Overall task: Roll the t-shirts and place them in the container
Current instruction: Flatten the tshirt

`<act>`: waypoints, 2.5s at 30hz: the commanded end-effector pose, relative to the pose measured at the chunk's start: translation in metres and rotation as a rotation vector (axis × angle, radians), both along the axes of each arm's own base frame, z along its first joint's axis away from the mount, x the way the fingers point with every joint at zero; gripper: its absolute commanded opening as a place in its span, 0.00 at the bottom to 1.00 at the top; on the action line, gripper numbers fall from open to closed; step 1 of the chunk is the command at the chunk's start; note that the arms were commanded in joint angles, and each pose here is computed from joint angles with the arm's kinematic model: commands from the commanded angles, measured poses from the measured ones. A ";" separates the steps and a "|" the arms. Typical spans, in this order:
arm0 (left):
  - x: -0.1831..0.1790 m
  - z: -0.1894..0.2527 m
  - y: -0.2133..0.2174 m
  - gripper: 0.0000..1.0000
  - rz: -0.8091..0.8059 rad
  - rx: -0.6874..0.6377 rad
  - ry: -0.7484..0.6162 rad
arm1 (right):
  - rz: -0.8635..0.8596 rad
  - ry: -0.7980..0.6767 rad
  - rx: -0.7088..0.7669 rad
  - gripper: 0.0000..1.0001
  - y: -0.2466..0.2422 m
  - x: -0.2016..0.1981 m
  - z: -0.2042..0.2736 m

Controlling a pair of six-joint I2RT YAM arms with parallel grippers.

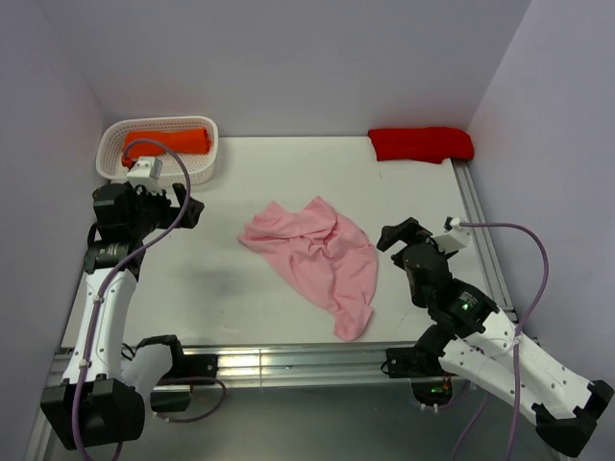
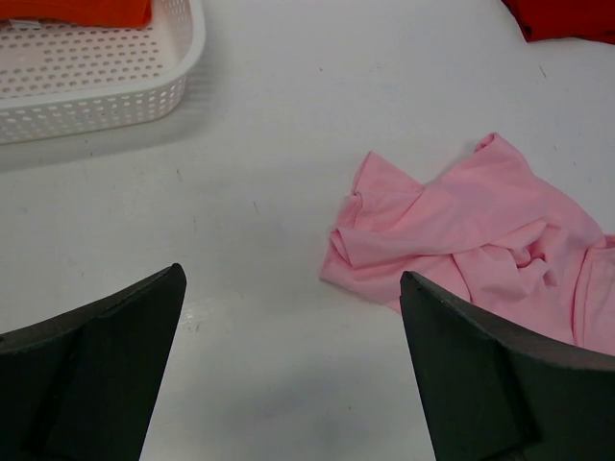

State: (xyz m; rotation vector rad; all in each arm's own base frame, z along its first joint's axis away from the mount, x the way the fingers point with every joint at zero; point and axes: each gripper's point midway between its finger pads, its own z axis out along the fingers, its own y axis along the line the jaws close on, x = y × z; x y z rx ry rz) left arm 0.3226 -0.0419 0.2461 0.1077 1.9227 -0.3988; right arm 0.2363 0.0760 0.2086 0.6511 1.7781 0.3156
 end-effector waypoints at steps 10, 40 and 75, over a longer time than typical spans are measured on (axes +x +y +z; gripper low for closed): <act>0.004 0.003 -0.005 0.99 -0.034 -0.024 0.010 | 0.153 0.135 -0.032 0.93 0.039 0.004 -0.029; 0.031 -0.178 -0.090 0.73 -0.366 0.252 0.555 | 0.194 0.545 0.048 0.74 0.075 -0.067 -0.165; 0.043 -0.181 -0.105 0.00 -0.393 0.243 0.579 | 0.150 0.599 -0.164 0.74 0.077 -0.056 -0.164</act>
